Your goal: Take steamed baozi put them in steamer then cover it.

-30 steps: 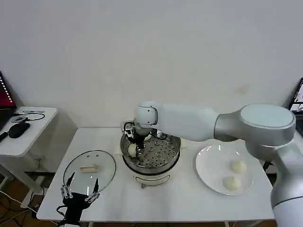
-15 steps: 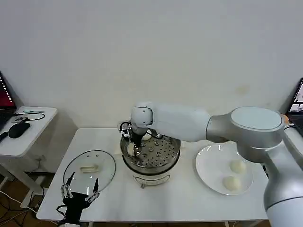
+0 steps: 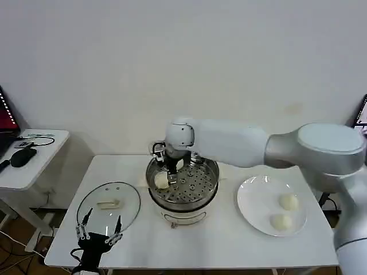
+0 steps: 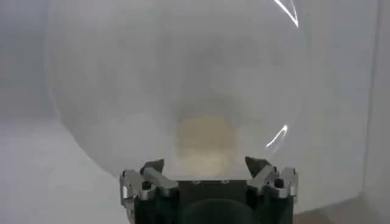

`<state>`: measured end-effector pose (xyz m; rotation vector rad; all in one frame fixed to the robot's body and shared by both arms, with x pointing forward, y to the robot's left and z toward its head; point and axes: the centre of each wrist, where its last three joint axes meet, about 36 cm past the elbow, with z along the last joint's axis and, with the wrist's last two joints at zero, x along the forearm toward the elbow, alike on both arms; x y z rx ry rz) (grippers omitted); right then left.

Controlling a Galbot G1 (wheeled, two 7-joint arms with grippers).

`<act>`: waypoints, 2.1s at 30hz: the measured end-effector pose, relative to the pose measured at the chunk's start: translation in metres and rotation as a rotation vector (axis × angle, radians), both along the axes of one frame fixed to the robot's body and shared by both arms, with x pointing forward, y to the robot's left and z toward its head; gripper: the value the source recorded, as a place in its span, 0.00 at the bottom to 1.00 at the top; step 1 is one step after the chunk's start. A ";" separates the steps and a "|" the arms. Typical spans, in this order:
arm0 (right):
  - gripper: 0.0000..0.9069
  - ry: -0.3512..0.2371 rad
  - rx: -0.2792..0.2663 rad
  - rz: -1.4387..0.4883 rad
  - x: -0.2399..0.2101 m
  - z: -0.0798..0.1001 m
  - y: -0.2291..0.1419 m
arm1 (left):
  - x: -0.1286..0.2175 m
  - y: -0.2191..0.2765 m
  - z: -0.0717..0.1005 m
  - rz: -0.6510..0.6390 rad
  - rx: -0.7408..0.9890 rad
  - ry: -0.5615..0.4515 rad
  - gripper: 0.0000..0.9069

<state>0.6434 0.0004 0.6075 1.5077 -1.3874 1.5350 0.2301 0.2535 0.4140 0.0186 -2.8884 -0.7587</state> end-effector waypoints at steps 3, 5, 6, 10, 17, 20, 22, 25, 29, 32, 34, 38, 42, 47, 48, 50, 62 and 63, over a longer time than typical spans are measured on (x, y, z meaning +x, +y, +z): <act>1.00 -0.019 -0.009 0.003 -0.002 0.011 -0.028 | -0.001 -0.001 0.000 -0.007 0.000 0.004 1.00; 1.00 -0.031 -0.014 0.002 -0.004 0.018 -0.049 | -0.001 -0.002 -0.001 -0.015 0.004 0.009 1.00; 1.00 -0.038 -0.016 0.000 -0.004 0.021 -0.062 | -0.002 -0.003 -0.001 -0.017 0.005 0.011 1.00; 1.00 -0.057 -0.023 -0.002 -0.012 0.027 -0.112 | -0.003 -0.005 -0.005 -0.029 0.010 0.024 1.00; 1.00 -0.105 -0.016 -0.020 -0.036 0.038 -0.208 | -0.005 -0.006 -0.008 -0.040 0.021 0.034 1.00; 1.00 -0.120 -0.013 -0.034 -0.050 0.037 -0.245 | -0.006 -0.005 -0.010 -0.045 0.025 0.039 1.00; 1.00 -0.127 -0.016 -0.049 -0.061 0.035 -0.270 | -0.007 -0.006 -0.011 -0.048 0.027 0.043 1.00; 1.00 -0.128 -0.027 -0.079 -0.077 0.028 -0.306 | -0.007 -0.006 -0.013 -0.052 0.029 0.045 1.00; 1.00 -0.119 -0.039 -0.129 -0.099 0.012 -0.350 | -0.006 -0.007 -0.016 -0.055 0.031 0.050 1.00; 1.00 -0.100 -0.057 -0.160 -0.116 -0.005 -0.376 | -0.007 -0.008 -0.019 -0.057 0.030 0.055 1.00; 1.00 -0.085 -0.075 -0.167 -0.124 -0.016 -0.388 | -0.008 -0.007 -0.020 -0.057 0.031 0.059 1.00; 1.00 -0.063 -0.128 -0.176 -0.137 -0.038 -0.408 | -0.009 -0.005 -0.022 -0.055 0.034 0.065 1.00; 1.00 -0.048 -0.169 -0.181 -0.143 -0.056 -0.420 | -0.011 -0.005 -0.026 -0.050 0.035 0.076 1.00; 1.00 -0.024 -0.195 -0.181 -0.145 -0.079 -0.425 | -0.012 -0.004 -0.027 -0.043 0.041 0.081 1.00; 1.00 -0.022 -0.196 -0.183 -0.144 -0.082 -0.425 | -0.012 -0.004 -0.027 -0.042 0.042 0.081 1.00; 1.00 -0.018 -0.194 -0.185 -0.142 -0.088 -0.425 | -0.012 -0.004 -0.027 -0.041 0.043 0.083 1.00; 1.00 0.034 -0.186 -0.206 -0.131 -0.122 -0.417 | -0.015 -0.004 -0.028 -0.031 0.043 0.090 1.00; 1.00 0.039 -0.188 -0.208 -0.131 -0.125 -0.417 | -0.015 -0.004 -0.029 -0.030 0.043 0.091 1.00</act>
